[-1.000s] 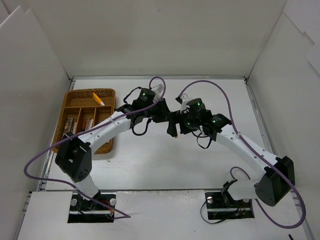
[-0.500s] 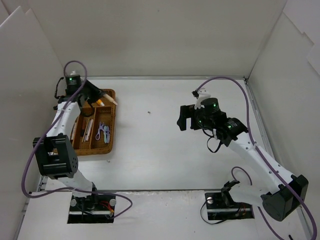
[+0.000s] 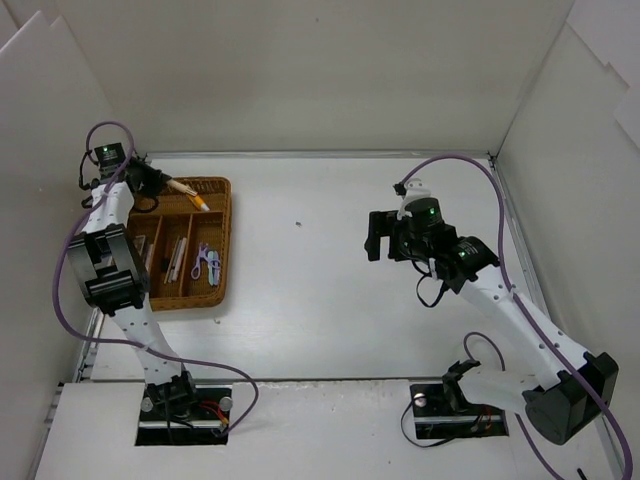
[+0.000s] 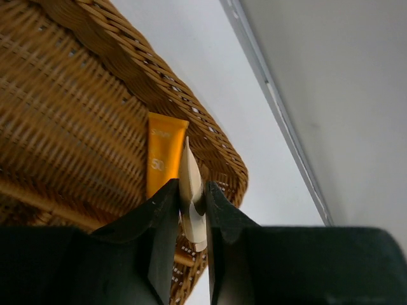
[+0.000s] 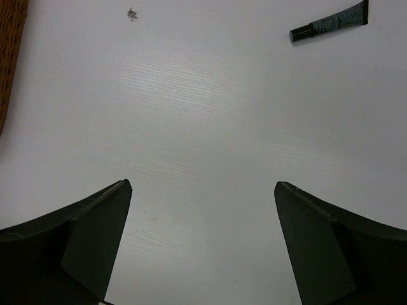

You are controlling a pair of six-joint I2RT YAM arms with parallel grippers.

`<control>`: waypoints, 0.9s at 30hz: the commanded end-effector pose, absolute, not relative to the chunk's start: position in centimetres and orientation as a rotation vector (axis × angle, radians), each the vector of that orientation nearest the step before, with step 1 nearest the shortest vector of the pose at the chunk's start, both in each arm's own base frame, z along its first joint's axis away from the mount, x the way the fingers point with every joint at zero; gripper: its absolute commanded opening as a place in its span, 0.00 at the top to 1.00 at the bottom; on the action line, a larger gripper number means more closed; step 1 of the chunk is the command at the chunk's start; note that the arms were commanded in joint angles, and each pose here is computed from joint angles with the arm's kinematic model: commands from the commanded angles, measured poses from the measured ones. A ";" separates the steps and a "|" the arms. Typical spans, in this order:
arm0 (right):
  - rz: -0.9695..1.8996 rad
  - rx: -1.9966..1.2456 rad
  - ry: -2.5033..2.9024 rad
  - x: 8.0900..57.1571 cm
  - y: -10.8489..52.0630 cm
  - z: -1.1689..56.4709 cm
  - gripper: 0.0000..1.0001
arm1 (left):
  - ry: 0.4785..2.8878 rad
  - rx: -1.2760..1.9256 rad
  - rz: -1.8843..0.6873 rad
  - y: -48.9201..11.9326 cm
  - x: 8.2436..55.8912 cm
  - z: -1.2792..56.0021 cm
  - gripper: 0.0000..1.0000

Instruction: Organize the makeup

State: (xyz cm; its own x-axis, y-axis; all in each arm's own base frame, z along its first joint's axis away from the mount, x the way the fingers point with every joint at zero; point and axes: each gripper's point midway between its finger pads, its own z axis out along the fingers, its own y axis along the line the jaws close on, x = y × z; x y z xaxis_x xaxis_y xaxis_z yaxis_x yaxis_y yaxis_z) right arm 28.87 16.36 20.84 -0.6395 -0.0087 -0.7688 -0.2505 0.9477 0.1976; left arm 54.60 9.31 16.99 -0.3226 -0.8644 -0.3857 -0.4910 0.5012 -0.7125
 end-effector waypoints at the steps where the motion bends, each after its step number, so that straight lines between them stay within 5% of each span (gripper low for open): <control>1: 0.321 -0.109 2.207 29.5 15.3 21.6 0.07 | 1.888 -1.078 -0.611 10.8 55.7 20.9 0.82; 4: 0.295 -0.077 2.207 29.9 14.7 21.5 0.07 | 1.894 -1.091 -0.589 11.4 55.5 20.3 0.49; 9: 0.224 0.066 2.257 31.8 13.2 20.5 0.08 | 1.907 -1.048 -0.567 11.1 54.3 21.5 0.16; 18: 0.204 0.411 2.392 37.7 10.7 16.1 0.21 | 1.954 -0.826 -0.470 6.8 49.8 26.9 0.06; 27: 0.181 0.675 2.400 45.4 10.1 12.7 0.36 | 2.155 -0.390 -0.418 -7.2 42.6 26.8 0.06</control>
State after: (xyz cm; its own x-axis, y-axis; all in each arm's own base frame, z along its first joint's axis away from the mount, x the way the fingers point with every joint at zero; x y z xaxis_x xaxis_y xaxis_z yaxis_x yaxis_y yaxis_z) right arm 42.94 10.04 11.40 -0.7366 0.4259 -0.5255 0.3588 0.9046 0.2302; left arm 45.15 -5.87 26.77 -0.5245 -0.5312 -0.6654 -0.1744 0.8320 -0.5267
